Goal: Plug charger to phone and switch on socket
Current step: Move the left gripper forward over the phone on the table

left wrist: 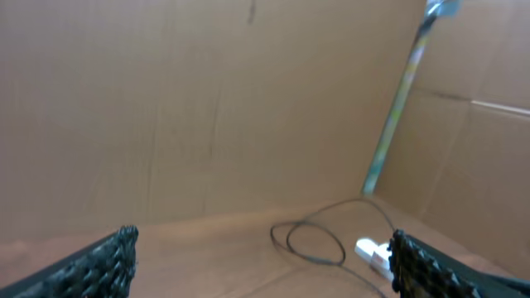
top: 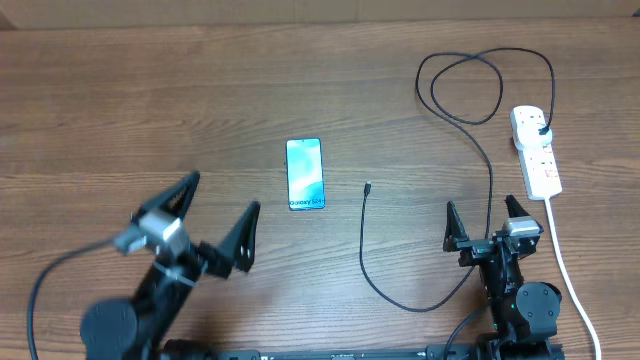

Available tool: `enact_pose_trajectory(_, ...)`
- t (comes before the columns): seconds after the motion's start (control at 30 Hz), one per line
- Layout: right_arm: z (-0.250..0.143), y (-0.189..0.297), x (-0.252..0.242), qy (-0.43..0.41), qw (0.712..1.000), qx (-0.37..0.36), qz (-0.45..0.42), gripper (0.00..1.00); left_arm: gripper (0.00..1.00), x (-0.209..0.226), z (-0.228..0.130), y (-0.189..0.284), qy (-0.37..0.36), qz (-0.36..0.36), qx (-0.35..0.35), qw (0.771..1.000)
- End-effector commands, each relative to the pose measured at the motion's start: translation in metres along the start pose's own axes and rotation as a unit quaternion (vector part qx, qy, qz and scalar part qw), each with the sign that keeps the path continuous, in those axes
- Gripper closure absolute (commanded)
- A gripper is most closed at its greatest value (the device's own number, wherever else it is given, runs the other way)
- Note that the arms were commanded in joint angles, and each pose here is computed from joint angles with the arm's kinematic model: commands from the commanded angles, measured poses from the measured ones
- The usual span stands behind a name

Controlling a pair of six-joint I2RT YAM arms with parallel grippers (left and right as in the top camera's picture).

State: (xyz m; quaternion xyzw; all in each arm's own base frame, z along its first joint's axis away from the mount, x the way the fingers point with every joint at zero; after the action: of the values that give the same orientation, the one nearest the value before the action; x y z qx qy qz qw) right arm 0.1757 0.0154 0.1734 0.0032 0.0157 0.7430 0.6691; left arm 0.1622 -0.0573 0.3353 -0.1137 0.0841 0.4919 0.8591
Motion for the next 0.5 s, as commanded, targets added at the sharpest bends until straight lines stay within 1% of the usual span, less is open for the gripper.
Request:
enact_pose_trajectory(0.0,-0.002,0.000,-0.002,0.001,1.000,-0.002,-0.006,0.00,0.00,-0.009,0.022,-0.024,-0.012,-0.050,0.057,0.997)
enact_pose_trajectory(0.03,-0.002,0.000,-0.002,0.001,1.000,-0.002,-0.006,0.00,0.00,-0.014,0.027,-0.033,-0.011,-0.087,0.066,0.994)
enact_pose_trajectory(0.1,-0.002,0.000,-0.002,0.001,1.000,-0.002,-0.006,0.00,0.00,-0.020,0.031,-0.039,-0.015,-0.128,0.066,0.989)
enact_pose_trajectory(0.17,-0.002,0.000,-0.002,0.001,1.000,-0.002,-0.006,0.00,0.00,-0.021,0.033,-0.044,-0.018,-0.145,0.066,0.987)
enact_pose_trajectory(0.23,-0.002,0.000,-0.002,0.001,1.000,-0.002,-0.006,0.00,0.00,-0.016,0.031,-0.051,-0.006,-0.136,0.081,0.987)
enact_pose_trajectory(0.37,-0.002,0.000,-0.002,0.001,1.000,-0.002,-0.006,0.00,0.00,-0.008,0.034,-0.068,0.031,-0.110,0.143,0.983)
enact_pose_trajectory(0.47,-0.002,0.000,-0.002,0.001,1.000,-0.002,-0.006,0.00,0.00,0.001,0.040,-0.082,0.038,-0.064,0.226,0.971)
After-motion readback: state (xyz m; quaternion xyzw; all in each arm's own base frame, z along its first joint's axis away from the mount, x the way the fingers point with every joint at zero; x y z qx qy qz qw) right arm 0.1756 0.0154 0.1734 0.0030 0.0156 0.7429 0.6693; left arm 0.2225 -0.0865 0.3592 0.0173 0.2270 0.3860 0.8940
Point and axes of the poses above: each gripper's point midway between its finger pads, its own y axis back along the fingers, its own x axis along the line the jaws close on, z = x × y, the point moved 7 cm from there along y, back along the fingers, and after that the axes turned 2 degrees about y, right-handed, at the moved point
